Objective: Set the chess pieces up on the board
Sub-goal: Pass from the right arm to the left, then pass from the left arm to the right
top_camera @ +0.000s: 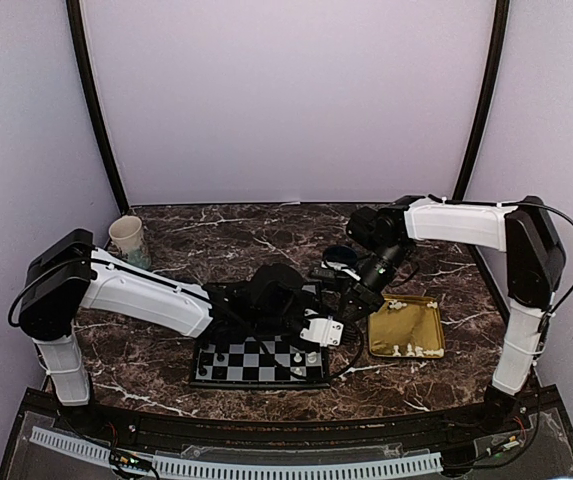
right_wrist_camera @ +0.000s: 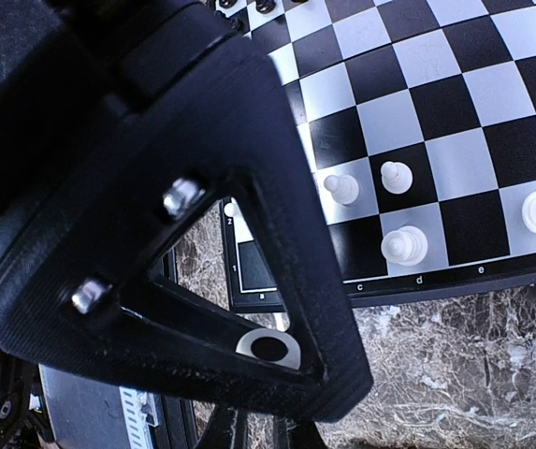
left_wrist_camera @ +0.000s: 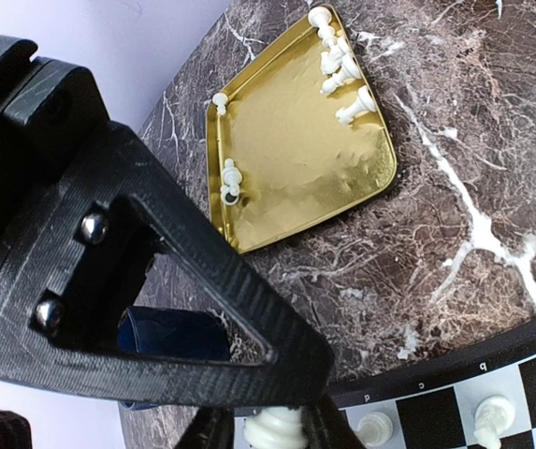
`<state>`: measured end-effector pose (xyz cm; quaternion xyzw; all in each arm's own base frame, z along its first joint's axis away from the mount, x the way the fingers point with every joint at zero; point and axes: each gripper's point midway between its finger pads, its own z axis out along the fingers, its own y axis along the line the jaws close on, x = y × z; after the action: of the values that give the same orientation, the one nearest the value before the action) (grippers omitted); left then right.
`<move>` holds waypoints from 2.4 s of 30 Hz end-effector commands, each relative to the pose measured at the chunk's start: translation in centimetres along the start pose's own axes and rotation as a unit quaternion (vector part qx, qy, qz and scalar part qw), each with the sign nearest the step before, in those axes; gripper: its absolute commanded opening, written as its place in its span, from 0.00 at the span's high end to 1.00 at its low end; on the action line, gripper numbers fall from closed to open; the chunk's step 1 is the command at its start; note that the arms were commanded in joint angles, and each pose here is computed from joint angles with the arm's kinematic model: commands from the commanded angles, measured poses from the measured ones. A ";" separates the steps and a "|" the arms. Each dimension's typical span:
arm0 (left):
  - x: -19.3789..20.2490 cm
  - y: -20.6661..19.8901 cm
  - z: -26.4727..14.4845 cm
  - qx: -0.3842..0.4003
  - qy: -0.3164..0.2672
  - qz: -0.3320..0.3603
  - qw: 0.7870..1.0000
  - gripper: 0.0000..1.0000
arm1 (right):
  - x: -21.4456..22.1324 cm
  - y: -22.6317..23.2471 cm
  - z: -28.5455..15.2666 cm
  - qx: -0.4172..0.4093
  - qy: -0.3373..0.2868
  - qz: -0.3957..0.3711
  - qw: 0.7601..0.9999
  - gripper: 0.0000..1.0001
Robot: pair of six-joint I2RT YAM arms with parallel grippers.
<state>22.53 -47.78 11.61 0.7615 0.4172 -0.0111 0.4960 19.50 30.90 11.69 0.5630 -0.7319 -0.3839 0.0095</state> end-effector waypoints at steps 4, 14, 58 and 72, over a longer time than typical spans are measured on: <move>-1.8 2.4 -0.3 -0.036 -0.017 -0.006 0.999 0.79 | -0.9 0.6 -0.1 -0.010 -0.011 -0.001 1.000 0.92; -1.3 2.4 -0.2 -0.039 -0.008 -0.054 0.998 0.88 | -1.5 0.6 -2.2 0.023 -0.025 -0.008 0.999 0.86; 2.0 12.4 -3.4 -0.174 -0.154 -0.558 0.797 0.84 | -10.2 -1.8 -10.6 0.042 -0.224 0.058 0.972 0.60; 2.3 12.5 -3.2 -0.178 -0.156 -0.564 0.791 0.84 | -10.0 -2.3 -9.6 0.019 -0.223 0.077 0.972 0.69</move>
<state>30.47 -46.01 19.24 0.2985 0.6993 -0.3160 0.5675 29.20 33.32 21.59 0.4070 -0.7678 -0.4754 -0.1373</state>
